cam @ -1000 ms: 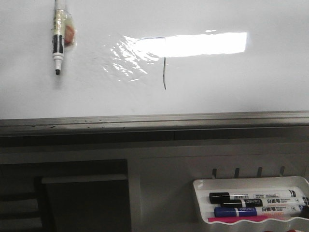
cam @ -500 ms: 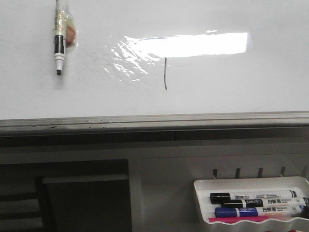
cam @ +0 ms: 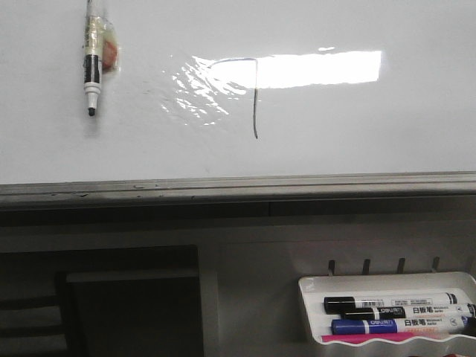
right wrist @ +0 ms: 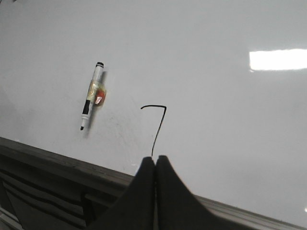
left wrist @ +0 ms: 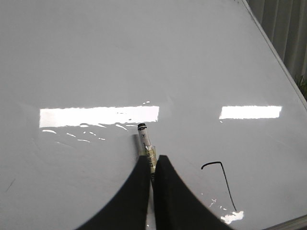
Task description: Write number 7 on whiteboard
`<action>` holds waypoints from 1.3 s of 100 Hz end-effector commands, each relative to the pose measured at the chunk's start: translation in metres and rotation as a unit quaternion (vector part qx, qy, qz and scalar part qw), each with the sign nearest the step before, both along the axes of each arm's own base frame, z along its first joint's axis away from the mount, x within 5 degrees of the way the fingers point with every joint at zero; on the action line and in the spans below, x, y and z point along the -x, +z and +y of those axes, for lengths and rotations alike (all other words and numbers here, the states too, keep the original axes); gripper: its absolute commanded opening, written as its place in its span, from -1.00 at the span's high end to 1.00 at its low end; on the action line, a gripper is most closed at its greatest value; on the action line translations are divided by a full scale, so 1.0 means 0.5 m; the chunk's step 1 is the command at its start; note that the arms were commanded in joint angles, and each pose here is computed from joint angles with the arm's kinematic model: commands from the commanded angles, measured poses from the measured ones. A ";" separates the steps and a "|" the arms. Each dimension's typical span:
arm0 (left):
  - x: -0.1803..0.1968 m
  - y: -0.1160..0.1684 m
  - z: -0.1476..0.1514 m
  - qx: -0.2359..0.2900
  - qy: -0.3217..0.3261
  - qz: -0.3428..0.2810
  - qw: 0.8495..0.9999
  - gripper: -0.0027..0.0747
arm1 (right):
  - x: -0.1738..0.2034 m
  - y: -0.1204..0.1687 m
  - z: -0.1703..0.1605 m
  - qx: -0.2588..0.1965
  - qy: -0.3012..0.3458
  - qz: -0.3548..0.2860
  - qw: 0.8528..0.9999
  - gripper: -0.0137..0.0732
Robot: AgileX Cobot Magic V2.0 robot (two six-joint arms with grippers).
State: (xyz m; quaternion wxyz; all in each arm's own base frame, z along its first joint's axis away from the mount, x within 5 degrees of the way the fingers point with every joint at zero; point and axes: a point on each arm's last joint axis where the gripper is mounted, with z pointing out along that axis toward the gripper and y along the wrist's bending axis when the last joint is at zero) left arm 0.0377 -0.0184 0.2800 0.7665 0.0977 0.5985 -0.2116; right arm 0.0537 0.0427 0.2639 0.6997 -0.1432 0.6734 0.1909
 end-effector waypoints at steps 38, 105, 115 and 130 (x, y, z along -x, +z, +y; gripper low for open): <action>0.001 0.015 0.003 0.033 -0.002 0.005 0.999 0.98 | -0.003 -0.011 -0.005 -0.020 -0.014 0.004 1.000 0.81; 0.001 0.015 0.003 0.033 -0.002 0.005 0.999 0.98 | -0.003 -0.011 -0.005 -0.020 -0.014 0.004 1.000 0.81; 0.001 0.015 0.003 0.028 -0.001 0.003 1.000 0.98 | -0.003 -0.011 -0.005 -0.020 -0.014 0.004 1.000 0.81; -0.002 0.015 0.005 -0.047 0.036 -0.027 0.998 0.98 | -0.003 -0.011 -0.005 -0.020 -0.014 0.004 1.000 0.81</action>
